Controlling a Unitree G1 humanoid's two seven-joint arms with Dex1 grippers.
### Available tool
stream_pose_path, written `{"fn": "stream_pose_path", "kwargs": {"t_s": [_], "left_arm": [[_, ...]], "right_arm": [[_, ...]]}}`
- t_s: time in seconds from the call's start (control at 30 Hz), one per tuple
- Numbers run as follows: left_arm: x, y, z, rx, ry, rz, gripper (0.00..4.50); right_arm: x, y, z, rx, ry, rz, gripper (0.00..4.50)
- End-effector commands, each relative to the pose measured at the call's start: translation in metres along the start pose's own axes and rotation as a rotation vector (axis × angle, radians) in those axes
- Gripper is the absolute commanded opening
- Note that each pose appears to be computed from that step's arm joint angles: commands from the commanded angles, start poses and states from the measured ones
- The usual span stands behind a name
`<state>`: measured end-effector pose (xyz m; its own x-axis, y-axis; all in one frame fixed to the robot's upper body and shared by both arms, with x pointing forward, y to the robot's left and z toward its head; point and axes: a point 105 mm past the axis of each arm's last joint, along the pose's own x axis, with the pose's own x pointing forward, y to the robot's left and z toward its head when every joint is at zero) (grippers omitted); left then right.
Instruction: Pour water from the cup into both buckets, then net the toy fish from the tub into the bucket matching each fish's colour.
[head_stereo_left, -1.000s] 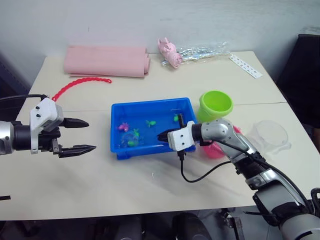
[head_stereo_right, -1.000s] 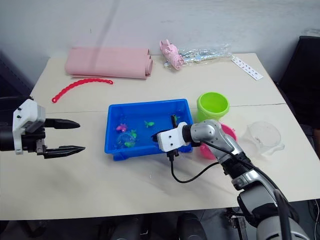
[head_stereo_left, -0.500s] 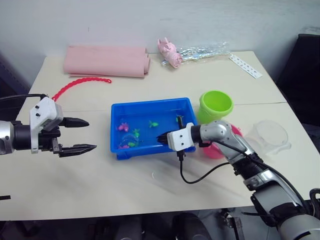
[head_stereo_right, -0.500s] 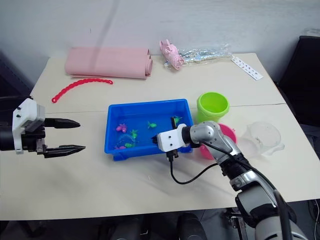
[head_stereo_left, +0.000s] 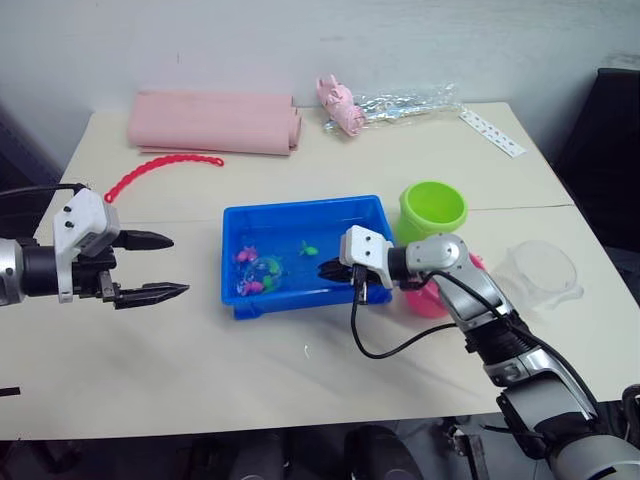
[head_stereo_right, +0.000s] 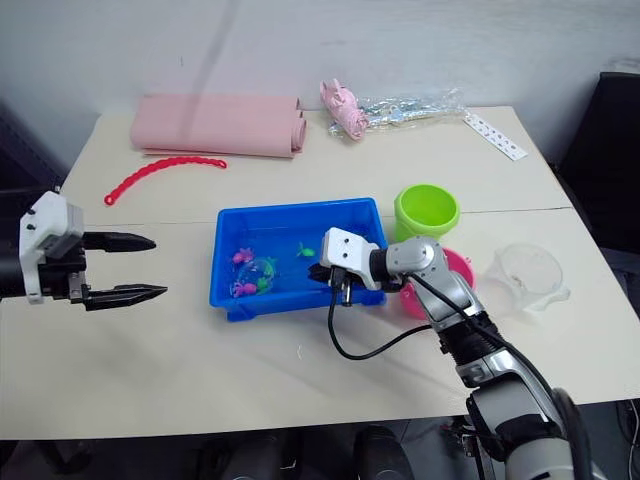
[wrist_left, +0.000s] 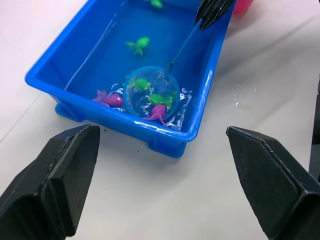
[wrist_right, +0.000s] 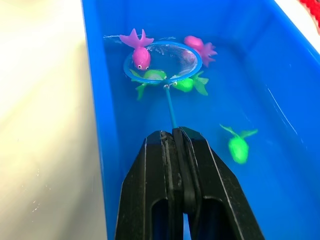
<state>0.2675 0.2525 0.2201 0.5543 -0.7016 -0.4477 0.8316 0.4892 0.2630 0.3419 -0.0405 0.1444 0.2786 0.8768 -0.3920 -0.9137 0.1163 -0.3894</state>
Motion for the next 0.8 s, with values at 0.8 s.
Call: {"fn": "stream_pose_path", "kwargs": {"t_s": [0.8], "left_arm": [[0.101,-0.029,0.108,0.066,-0.45,-0.548,4.43]], "right_arm": [[-0.239,0.029,0.04,0.312,0.037,-0.667,0.0]]}}
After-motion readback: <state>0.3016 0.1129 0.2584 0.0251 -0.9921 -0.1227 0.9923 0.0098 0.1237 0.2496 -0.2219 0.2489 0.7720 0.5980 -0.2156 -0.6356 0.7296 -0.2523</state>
